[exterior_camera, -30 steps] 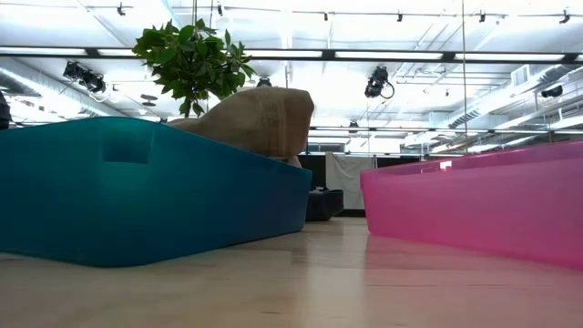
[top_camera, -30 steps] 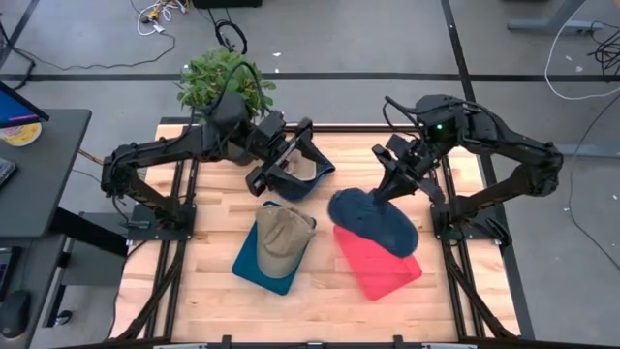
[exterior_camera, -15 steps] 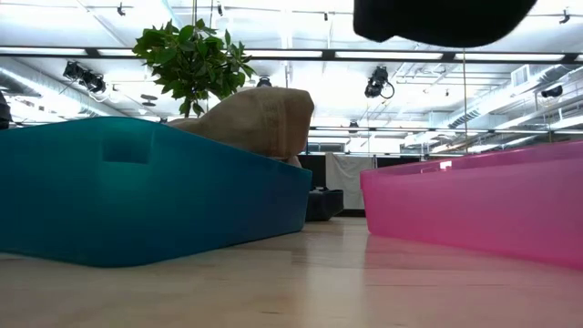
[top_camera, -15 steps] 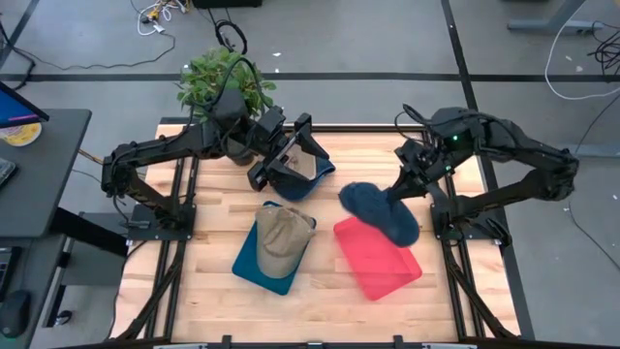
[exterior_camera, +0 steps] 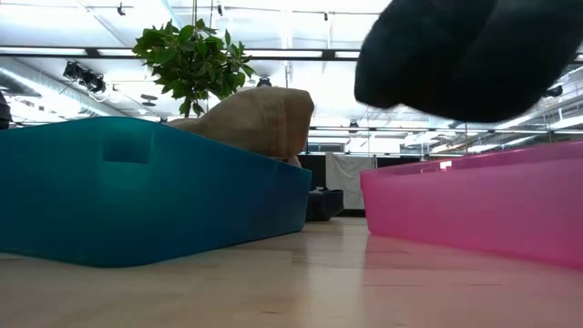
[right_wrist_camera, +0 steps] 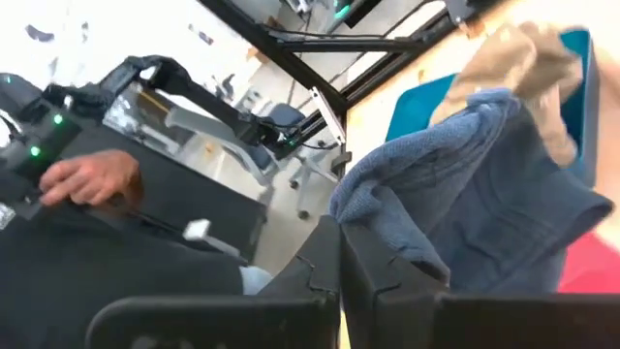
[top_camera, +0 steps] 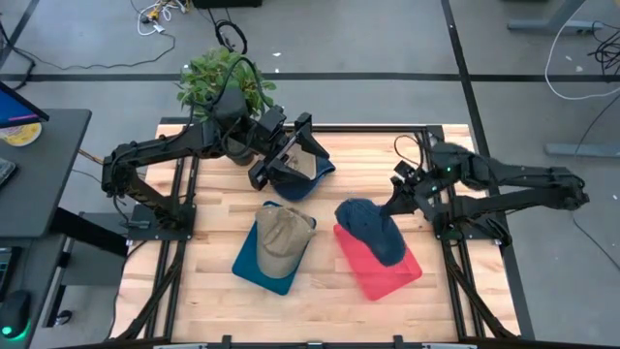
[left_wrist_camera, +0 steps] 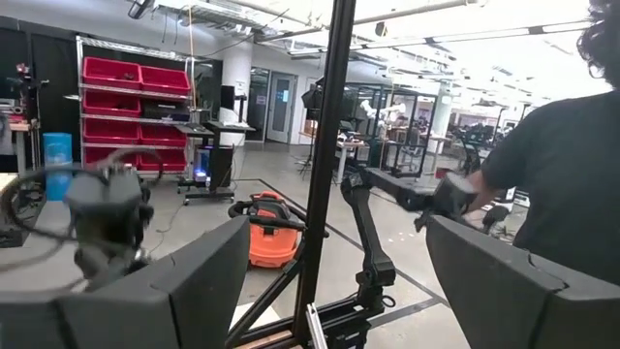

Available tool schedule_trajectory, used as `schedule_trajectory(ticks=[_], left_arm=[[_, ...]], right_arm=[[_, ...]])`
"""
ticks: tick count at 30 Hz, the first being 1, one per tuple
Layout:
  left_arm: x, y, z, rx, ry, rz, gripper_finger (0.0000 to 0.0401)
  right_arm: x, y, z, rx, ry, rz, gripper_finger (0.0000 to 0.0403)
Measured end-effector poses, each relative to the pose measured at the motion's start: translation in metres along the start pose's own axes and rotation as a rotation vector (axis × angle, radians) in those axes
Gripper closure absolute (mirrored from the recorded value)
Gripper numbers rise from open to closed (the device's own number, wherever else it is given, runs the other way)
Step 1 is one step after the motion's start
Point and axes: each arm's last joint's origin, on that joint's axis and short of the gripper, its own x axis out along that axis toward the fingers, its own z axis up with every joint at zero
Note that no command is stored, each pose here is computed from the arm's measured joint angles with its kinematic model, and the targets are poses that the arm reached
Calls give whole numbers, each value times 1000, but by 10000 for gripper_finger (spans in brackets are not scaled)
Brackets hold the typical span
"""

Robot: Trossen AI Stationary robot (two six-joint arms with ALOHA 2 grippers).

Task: Pick & Place hat
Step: Put the blue cap into the pink bin

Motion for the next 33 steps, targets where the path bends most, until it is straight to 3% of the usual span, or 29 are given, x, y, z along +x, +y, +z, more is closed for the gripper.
schedule_trajectory(ticks=[8, 15, 26, 33], left_arm=[[0, 0, 0, 0, 0, 0, 82], [-1, 2, 0, 0, -4, 18, 82], [-4, 6, 1, -4, -9, 44, 82], [-4, 6, 1, -4, -10, 45, 82]], right_arm=[[20, -29, -36, 109, -46, 116, 403], [31, -53, -65, 158, -5, 22, 403], [33, -75, -86, 191, 14, -58, 403], [34, -64, -80, 194, -26, 119, 403]])
